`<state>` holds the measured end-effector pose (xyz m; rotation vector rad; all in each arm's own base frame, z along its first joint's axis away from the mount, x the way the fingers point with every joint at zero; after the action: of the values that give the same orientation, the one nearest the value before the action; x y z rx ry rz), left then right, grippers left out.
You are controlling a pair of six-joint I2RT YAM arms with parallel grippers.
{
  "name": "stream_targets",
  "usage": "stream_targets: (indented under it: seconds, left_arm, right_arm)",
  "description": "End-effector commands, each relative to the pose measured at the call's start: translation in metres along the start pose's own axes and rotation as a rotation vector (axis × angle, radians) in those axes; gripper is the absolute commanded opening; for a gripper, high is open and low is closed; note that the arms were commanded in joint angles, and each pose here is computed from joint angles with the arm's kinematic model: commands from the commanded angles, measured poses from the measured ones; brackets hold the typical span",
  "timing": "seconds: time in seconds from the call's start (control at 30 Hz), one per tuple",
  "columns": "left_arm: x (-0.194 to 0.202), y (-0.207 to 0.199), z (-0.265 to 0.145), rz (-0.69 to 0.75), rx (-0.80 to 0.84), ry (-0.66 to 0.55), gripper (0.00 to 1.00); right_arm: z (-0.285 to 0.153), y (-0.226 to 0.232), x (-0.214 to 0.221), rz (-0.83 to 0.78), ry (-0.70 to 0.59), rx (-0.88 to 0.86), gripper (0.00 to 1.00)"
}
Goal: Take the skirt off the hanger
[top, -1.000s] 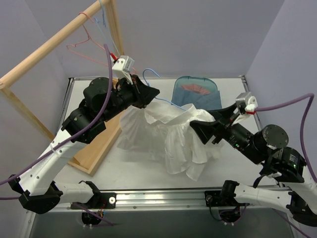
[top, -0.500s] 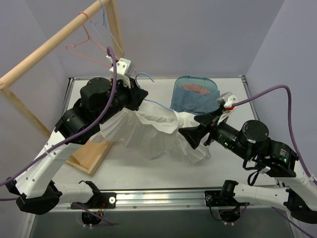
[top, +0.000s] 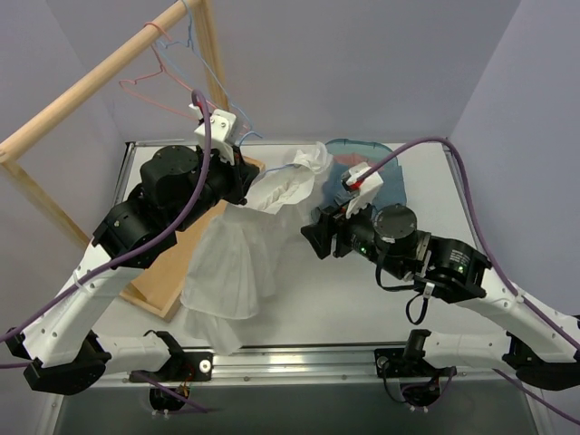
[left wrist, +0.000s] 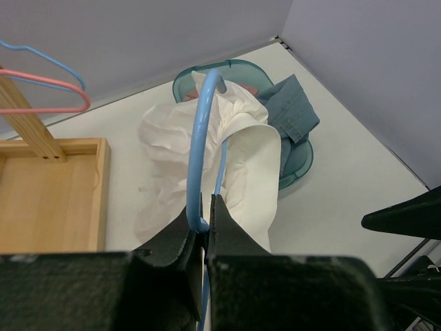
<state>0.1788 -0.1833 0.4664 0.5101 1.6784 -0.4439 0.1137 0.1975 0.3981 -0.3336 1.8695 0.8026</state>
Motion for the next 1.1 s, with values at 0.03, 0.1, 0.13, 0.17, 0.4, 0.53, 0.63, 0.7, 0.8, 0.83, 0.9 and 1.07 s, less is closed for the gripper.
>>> stream_targets:
  seconds: [0.03, 0.1, 0.13, 0.17, 0.4, 0.53, 0.63, 0.7, 0.8, 0.83, 0.9, 1.07]
  left_arm:
    - [-0.027, 0.003, -0.019, -0.010, -0.003, -0.123, 0.02]
    - [-0.027, 0.002, -0.021, -0.004, 0.015, -0.124, 0.02]
    - [-0.026, 0.002, -0.023, -0.001, 0.026, -0.124, 0.02]
    - [-0.025, 0.001, -0.023, 0.002, 0.033, -0.122, 0.02]
    - [-0.021, 0.003, -0.035, 0.003, 0.053, -0.117, 0.02]
    - [-0.023, 0.005, -0.042, 0.001, 0.054, -0.125, 0.02]
    - [-0.025, 0.005, -0.046, 0.001, 0.058, -0.133, 0.02]
    - [-0.026, 0.005, -0.047, 0.001, 0.061, -0.138, 0.02]
    - [-0.027, 0.005, -0.048, 0.005, 0.066, -0.140, 0.02]
    - [-0.027, 0.005, -0.048, 0.004, 0.069, -0.141, 0.02]
    - [-0.028, 0.004, -0.049, 0.001, 0.074, -0.144, 0.02]
    - [-0.029, 0.005, -0.055, -0.004, 0.088, -0.157, 0.02]
  right_arm:
    - [0.002, 0.004, -0.014, 0.041, -0.128, 0.099, 0.52]
    - [0.003, 0.006, -0.020, 0.038, -0.161, 0.108, 0.53]
    - [0.004, 0.005, -0.025, 0.024, -0.184, 0.125, 0.53]
    - [0.005, 0.005, -0.028, 0.021, -0.197, 0.141, 0.53]
    - [0.045, 0.004, -0.056, -0.077, -0.164, 0.303, 0.49]
    - [0.056, 0.003, -0.066, -0.107, -0.146, 0.351, 0.49]
    - [0.060, 0.001, -0.070, -0.105, -0.144, 0.357, 0.48]
    - [0.062, 0.000, -0.070, -0.098, -0.139, 0.350, 0.47]
    - [0.064, -0.003, -0.069, -0.097, -0.128, 0.351, 0.46]
    - [0.064, -0.004, -0.069, -0.095, -0.129, 0.359, 0.45]
    - [0.066, -0.007, -0.067, -0.094, -0.123, 0.370, 0.44]
    - [0.075, -0.017, -0.064, -0.098, -0.109, 0.387, 0.42]
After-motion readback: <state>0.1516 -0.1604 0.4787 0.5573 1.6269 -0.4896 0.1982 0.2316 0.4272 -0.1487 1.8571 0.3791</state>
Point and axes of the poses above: each gripper's point midway between its finger pads, its own z axis out along the fingers, its own y axis along the line the jaws close on, x = y × z, the point moved 10 cm from there along -z, back along the fingers, and after that the axes turned 9 degrees about z, right-handed, at the moved point
